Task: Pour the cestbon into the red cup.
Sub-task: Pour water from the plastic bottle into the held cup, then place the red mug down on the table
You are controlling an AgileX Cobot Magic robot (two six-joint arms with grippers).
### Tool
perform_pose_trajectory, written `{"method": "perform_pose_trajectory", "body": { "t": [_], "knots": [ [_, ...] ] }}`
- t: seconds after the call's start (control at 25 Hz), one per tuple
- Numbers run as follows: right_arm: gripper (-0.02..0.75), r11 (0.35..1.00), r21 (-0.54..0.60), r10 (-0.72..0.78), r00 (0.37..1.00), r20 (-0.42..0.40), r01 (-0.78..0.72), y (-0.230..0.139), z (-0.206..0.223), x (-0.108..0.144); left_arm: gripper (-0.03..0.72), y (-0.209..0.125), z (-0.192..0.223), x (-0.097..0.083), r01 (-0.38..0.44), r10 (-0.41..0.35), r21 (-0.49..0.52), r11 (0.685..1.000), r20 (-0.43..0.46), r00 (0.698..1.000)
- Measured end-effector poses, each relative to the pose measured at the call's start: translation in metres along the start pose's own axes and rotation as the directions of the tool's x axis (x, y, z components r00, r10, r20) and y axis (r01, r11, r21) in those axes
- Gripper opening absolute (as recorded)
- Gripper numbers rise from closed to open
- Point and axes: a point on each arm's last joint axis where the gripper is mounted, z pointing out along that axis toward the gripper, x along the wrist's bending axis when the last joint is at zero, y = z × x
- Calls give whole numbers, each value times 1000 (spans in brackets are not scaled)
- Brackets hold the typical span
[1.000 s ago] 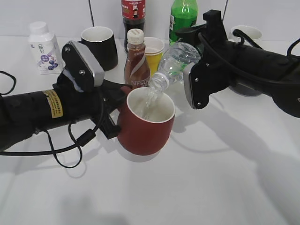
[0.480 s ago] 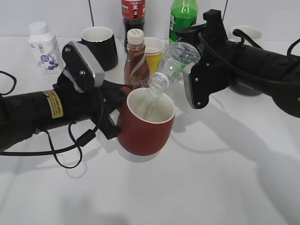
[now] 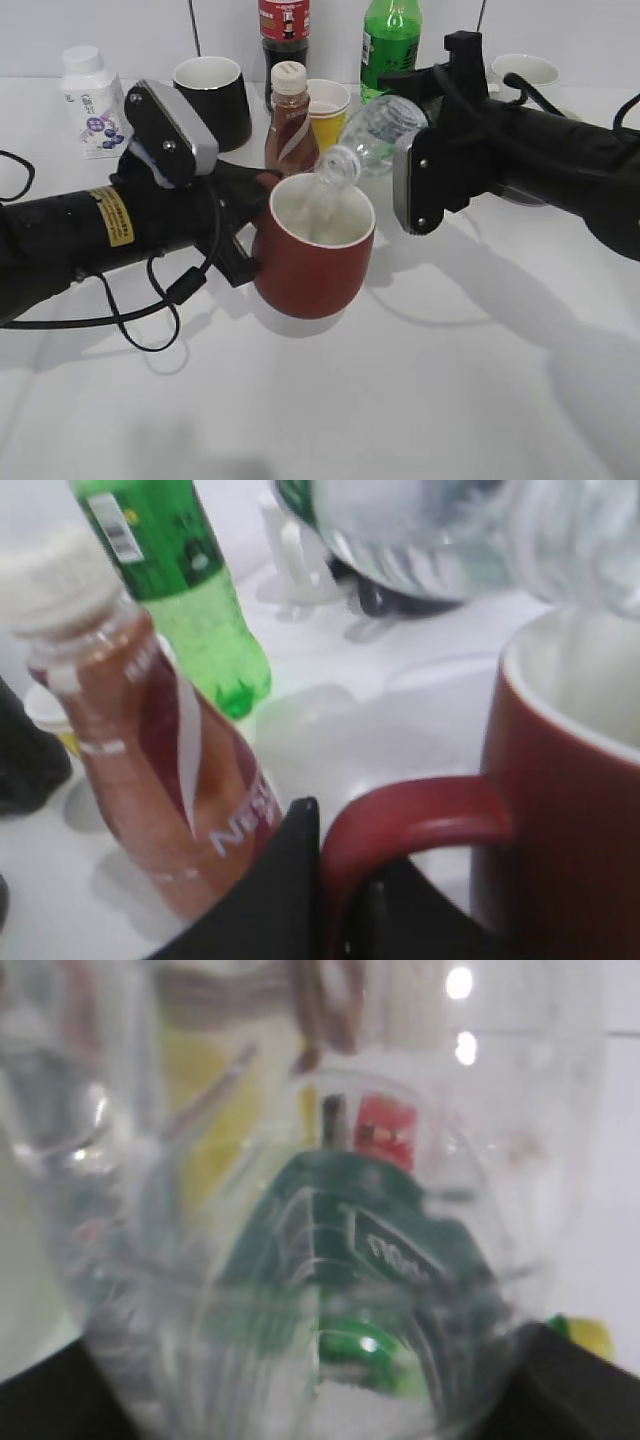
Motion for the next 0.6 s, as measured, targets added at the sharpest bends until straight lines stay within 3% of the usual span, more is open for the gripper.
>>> {"method": "perform_pose_trajectory", "body": {
  "t": [0.16,0.32,0.44,0.6],
  "knots": [
    [465,986,-8,169,986,10,-169,1,0,-1,38,1,0,2,21,-22,-16,1000,-24,999],
    [465,930,-44,367,930,33,-366,3,0,-4,38,2,0,4,41,-42,-26,999,-46,998],
    [465,836,-105,547,835,68,-539,5,-1,-10,38,2,-4,7,79,-82,-35,996,-87,993],
    [465,658,-231,746,663,65,-717,10,-3,-19,38,7,-18,8,79,-85,-46,996,-142,986]
  ]
}}
